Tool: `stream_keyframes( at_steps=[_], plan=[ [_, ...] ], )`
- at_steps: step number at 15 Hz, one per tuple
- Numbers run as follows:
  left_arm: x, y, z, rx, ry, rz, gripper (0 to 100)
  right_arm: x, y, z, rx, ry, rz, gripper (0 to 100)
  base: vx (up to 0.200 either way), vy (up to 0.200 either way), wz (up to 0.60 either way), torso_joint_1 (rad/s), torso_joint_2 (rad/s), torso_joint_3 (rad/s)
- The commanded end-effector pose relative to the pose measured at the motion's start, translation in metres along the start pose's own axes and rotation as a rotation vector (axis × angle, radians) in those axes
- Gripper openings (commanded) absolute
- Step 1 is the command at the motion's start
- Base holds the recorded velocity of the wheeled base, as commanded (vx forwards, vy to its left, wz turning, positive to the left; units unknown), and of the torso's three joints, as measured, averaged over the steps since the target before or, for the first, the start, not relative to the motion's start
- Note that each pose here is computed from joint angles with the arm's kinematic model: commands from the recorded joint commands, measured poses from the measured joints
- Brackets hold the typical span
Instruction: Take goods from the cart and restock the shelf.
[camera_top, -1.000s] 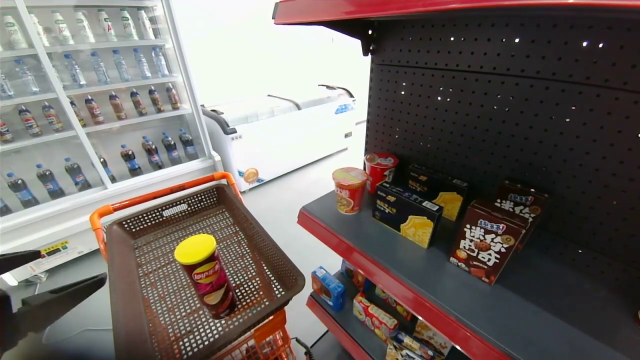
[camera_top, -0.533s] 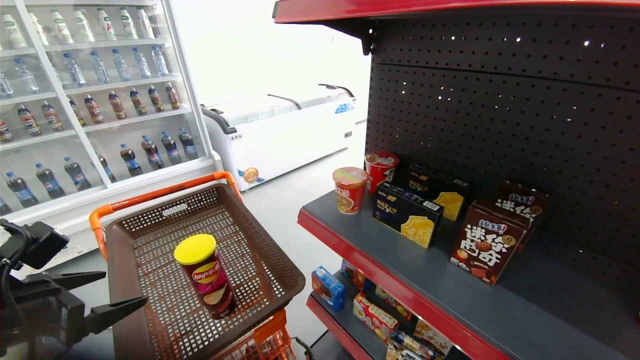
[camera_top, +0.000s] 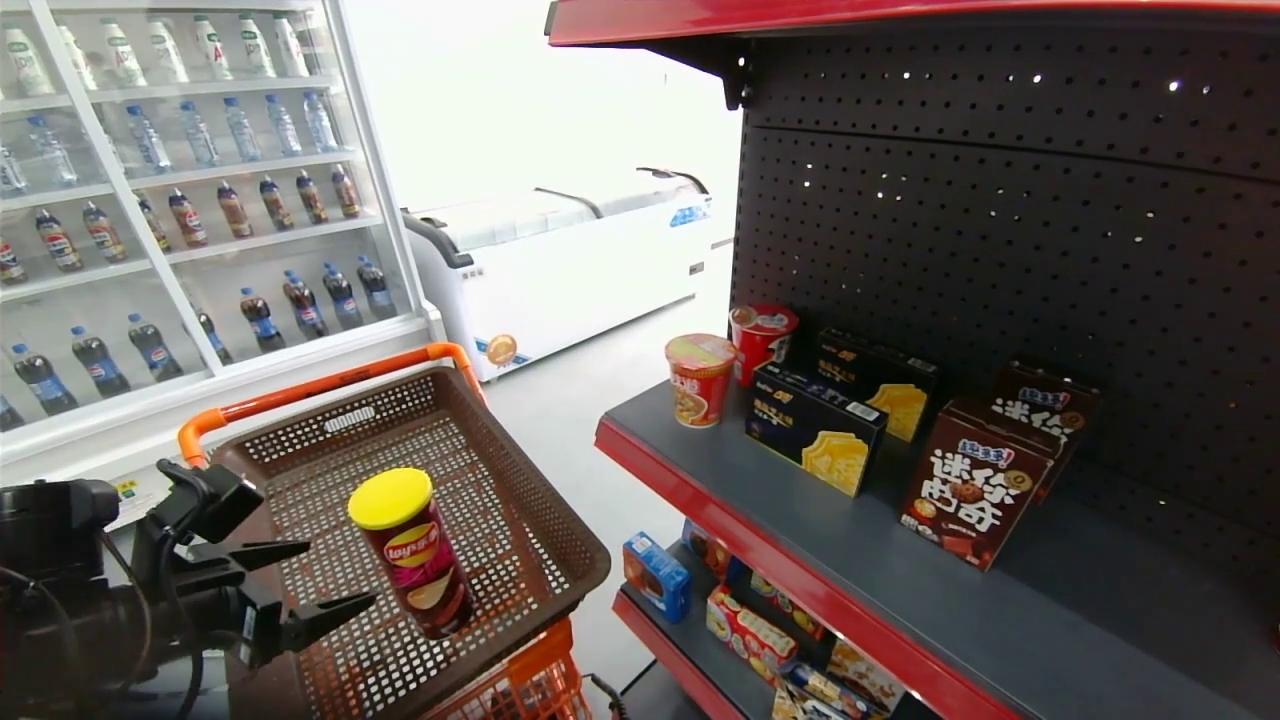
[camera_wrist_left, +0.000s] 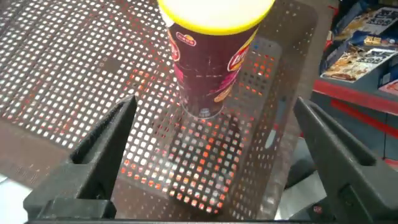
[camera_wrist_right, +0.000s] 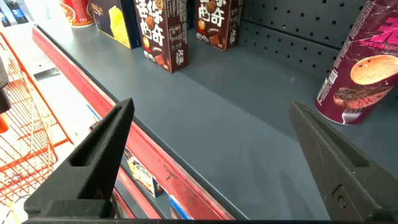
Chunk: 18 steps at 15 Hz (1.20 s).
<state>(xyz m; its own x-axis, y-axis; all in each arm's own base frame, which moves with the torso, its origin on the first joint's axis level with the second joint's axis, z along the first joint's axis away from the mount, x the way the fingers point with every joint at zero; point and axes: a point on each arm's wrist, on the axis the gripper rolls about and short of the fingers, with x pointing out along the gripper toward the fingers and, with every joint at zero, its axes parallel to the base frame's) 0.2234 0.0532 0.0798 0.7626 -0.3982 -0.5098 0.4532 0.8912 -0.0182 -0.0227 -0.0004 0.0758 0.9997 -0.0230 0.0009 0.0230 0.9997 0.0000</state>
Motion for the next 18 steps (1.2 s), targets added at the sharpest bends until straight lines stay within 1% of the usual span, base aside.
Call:
stream_keyframes(
  at_steps=[1,3,5,6,7,8,9,11,13,14,16,18],
  plan=[
    [0.029,0.005,-0.017,-0.028,0.060,-0.054,100,0.000,0.000,0.000,0.000,-0.001,0.000,100,0.000,0.000,0.00,0.000,0.00,0.000],
    [0.042,0.007,-0.021,-0.021,0.067,-0.069,100,0.000,0.000,0.000,0.000,-0.001,0.000,100,0.000,0.000,0.00,0.000,0.00,0.000],
    [0.058,0.014,-0.021,-0.003,0.056,-0.076,100,0.000,0.000,0.000,0.000,-0.001,0.000,100,0.000,0.000,0.00,0.000,0.00,0.000],
    [0.068,0.019,-0.019,0.010,0.042,-0.075,100,0.000,0.000,0.000,0.000,-0.001,0.000,100,0.000,0.000,0.00,0.000,0.00,0.000],
    [0.077,0.021,-0.018,0.015,0.038,-0.083,100,0.000,0.000,0.000,0.000,-0.001,0.000,100,0.000,0.000,0.00,0.000,0.00,0.000],
    [0.081,0.022,-0.017,0.021,0.035,-0.087,100,0.000,0.000,0.000,0.000,-0.001,0.000,100,0.000,0.000,0.00,0.000,0.00,0.000],
    [0.085,0.021,-0.016,0.040,0.032,-0.093,100,0.000,0.000,0.000,0.000,-0.001,0.000,100,0.000,0.000,0.00,0.000,0.00,0.000],
    [0.094,0.017,-0.015,0.066,0.026,-0.098,100,0.000,0.000,0.000,0.000,-0.001,0.000,100,0.000,0.000,0.00,0.000,0.00,0.000],
    [0.107,0.014,-0.013,0.092,0.038,-0.044,100,0.000,0.000,0.000,0.000,-0.001,0.000,100,0.000,0.000,0.00,0.000,0.00,0.000],
    [0.111,0.016,-0.012,0.098,0.035,-0.032,100,0.000,0.000,0.000,0.000,-0.001,0.000,100,0.000,0.000,0.00,0.000,0.00,0.000],
    [0.116,0.018,-0.009,0.101,0.029,-0.033,100,0.000,0.000,0.000,0.000,-0.001,0.000,100,0.000,0.000,0.00,0.000,0.00,0.000],
    [0.125,0.016,-0.007,0.116,0.020,-0.045,100,0.000,0.000,0.000,0.000,-0.001,0.000,100,0.000,0.000,0.00,0.000,0.00,0.000]
  ],
)
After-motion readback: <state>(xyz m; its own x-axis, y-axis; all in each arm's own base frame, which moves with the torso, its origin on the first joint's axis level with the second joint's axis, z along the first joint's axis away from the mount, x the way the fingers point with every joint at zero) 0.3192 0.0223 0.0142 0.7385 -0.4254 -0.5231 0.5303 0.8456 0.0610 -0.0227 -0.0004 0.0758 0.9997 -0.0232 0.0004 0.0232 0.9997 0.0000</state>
